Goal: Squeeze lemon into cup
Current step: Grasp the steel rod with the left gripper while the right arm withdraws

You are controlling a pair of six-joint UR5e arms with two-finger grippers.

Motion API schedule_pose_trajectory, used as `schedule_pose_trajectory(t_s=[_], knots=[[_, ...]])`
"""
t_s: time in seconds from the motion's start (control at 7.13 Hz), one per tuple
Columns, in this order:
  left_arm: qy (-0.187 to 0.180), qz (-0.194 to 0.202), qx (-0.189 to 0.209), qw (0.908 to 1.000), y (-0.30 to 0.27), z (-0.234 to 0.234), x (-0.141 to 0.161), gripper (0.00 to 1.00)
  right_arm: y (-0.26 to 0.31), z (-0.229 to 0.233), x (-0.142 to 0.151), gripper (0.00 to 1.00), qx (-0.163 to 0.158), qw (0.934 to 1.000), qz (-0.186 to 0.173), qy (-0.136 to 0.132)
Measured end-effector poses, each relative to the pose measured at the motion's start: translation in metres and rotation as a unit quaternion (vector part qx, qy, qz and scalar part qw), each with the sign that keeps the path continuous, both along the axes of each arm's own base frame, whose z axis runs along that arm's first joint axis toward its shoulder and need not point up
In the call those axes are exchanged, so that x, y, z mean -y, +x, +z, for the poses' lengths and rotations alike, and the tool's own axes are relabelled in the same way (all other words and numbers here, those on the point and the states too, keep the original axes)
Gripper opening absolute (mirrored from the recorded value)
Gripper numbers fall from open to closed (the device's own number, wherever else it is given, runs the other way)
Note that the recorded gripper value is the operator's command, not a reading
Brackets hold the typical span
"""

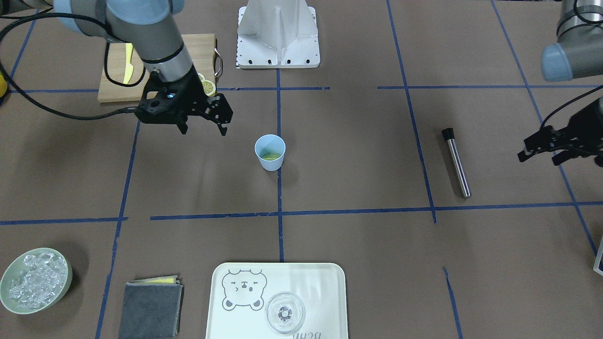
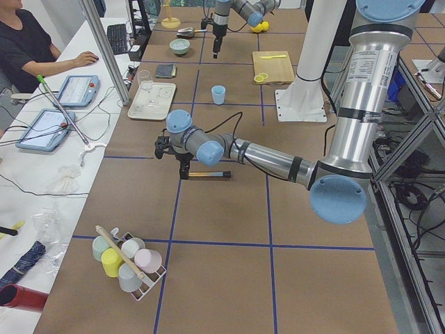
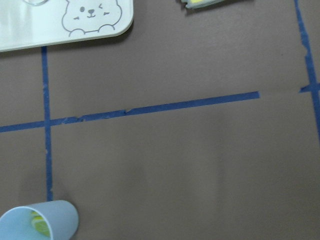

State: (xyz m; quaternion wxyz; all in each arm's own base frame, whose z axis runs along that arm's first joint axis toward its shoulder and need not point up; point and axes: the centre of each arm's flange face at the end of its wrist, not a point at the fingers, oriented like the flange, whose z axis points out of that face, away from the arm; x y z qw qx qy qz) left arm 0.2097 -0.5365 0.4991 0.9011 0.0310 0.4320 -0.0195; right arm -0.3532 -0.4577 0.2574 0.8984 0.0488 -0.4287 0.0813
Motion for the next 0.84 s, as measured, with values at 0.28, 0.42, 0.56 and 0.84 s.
schedule_pose_trajectory(t_s=[0.28,0.42,0.56,0.84], knots=[[-0.015,0.002,0.025,0.9996,0.065,0.016,-0.015,0.98,0.026,0.026,0.007,1.0,-0.014,0.9998,-0.012,0.01],[-0.018,0.009,0.03,0.9993,0.08,0.022,-0.017,0.96,0.03,0.031,0.007,1.0,-0.018,0.9997,-0.013,0.01],[-0.019,0.016,0.033,0.9992,0.093,0.025,-0.017,0.86,0.031,0.034,0.007,1.0,-0.019,0.9997,-0.014,0.01],[-0.021,0.031,0.037,0.9986,0.113,0.029,-0.019,0.0,0.031,0.035,0.007,1.0,-0.02,0.9997,-0.014,0.01]])
